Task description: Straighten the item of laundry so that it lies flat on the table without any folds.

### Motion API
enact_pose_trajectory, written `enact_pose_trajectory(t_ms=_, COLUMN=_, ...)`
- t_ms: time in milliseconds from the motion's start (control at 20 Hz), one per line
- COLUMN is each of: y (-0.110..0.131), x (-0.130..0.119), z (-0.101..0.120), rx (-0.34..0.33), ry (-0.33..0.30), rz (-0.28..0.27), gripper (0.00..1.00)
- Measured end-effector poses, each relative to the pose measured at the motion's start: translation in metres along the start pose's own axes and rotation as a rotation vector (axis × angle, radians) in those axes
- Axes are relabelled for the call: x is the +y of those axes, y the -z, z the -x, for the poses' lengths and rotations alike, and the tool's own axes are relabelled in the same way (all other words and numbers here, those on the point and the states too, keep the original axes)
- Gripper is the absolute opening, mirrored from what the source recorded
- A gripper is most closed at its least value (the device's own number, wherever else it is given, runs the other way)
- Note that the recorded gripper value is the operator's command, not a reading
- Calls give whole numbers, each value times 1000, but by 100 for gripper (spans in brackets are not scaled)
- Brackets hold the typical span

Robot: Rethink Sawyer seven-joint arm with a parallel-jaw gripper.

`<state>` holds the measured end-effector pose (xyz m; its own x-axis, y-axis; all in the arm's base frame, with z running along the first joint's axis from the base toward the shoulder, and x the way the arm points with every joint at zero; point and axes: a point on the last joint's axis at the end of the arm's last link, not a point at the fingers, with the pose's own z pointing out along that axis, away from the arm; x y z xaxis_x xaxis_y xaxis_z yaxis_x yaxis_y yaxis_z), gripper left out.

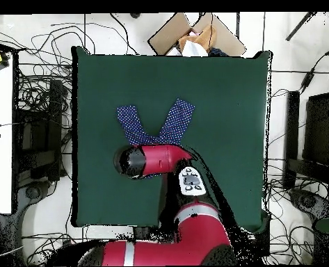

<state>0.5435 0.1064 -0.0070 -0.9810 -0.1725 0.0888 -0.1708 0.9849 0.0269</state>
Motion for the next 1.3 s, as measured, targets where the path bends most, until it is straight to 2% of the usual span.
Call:
enact_pose_trajectory(t_ms=400, y=-5, x=-36, z=-29, rx=-62, ry=-5, rz=-50, gripper=100)
enact_pose_trajectory(t_ms=550, y=-13, x=-50, z=-38, rx=-117, ry=6, rz=-97, gripper=100)
enact_pose_trajectory(t_ms=700, y=-19, x=-54, z=-41, rx=-152, ry=13, rz=-124, gripper=100)
enact_pose_trajectory(t_ms=750, y=-24, x=-56, z=-43, rx=-185, ry=24, rz=-146, gripper=100)
enact_pose_trajectory(t_ms=900, y=-30, x=-56, z=-46, rx=-223, ry=34, rz=-161, gripper=100)
enact_pose_trajectory(t_ms=1300, y=-45, x=-49, z=-63, rx=-252, ry=35, rz=-147, gripper=100)
